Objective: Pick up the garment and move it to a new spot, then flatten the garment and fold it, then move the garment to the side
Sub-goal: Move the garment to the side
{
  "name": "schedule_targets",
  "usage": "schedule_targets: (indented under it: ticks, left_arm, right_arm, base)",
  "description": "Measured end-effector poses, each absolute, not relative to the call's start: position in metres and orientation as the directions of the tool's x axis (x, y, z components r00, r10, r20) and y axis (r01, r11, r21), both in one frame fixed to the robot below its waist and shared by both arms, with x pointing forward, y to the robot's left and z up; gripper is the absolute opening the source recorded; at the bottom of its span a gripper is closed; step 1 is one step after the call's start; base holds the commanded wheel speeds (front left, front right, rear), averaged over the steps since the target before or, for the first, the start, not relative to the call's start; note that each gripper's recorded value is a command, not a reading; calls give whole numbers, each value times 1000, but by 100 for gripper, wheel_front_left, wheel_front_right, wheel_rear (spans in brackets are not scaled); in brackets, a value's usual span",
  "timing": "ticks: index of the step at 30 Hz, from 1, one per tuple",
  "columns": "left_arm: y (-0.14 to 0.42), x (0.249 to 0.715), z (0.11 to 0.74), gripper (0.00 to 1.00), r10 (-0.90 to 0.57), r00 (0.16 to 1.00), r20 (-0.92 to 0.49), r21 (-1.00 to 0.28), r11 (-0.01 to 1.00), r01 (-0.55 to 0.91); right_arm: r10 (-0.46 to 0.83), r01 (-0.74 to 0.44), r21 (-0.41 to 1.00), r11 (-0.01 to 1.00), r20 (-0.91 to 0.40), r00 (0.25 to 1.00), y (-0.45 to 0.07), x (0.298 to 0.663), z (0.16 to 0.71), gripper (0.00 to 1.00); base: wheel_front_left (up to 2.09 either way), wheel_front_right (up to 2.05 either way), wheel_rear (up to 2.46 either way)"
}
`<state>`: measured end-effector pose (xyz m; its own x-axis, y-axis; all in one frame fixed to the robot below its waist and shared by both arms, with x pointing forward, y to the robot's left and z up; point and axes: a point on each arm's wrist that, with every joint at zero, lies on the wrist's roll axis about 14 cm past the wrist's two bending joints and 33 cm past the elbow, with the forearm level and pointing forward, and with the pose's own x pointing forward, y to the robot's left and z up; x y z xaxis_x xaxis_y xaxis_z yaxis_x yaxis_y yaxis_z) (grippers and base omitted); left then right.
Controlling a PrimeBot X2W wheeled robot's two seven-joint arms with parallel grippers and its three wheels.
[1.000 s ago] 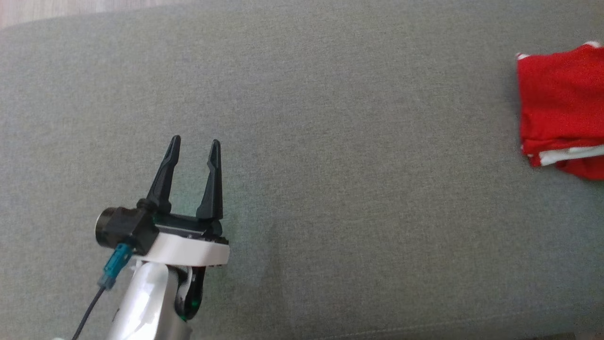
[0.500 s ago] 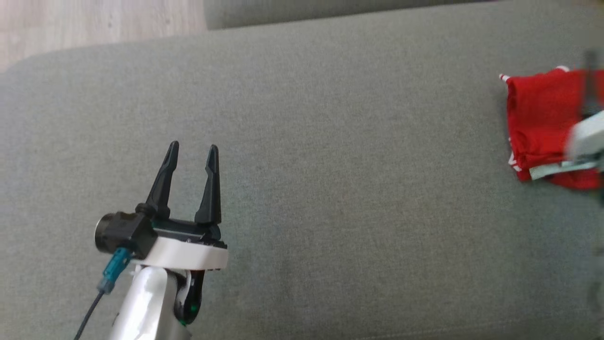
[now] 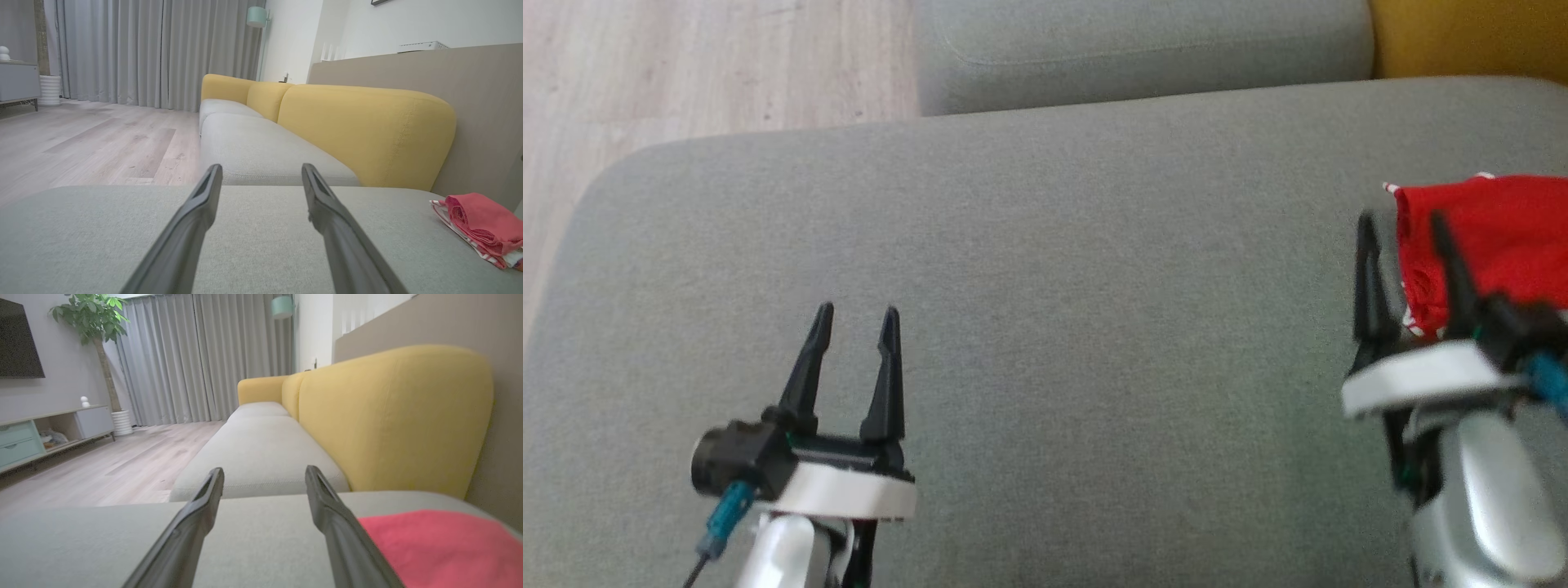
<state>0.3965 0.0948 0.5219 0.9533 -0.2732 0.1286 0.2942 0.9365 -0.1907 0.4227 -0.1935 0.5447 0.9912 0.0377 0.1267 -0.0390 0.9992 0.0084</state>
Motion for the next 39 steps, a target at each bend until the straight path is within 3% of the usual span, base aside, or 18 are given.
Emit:
schedule_targets:
  ticks: [9, 39]
  left_arm:
    - [113, 372, 499, 100, -204, 977, 60, -209, 955, 213]
    - [118, 369, 491, 100, -177, 984, 35, -268, 946, 180]
  right_arm:
    - [85, -84, 117, 990, -11, 996, -169, 381, 481, 100]
    - [98, -99, 128, 987, 15, 995, -164, 375, 488, 100]
  base:
    - [0, 0, 0]
    - [0, 0, 0]
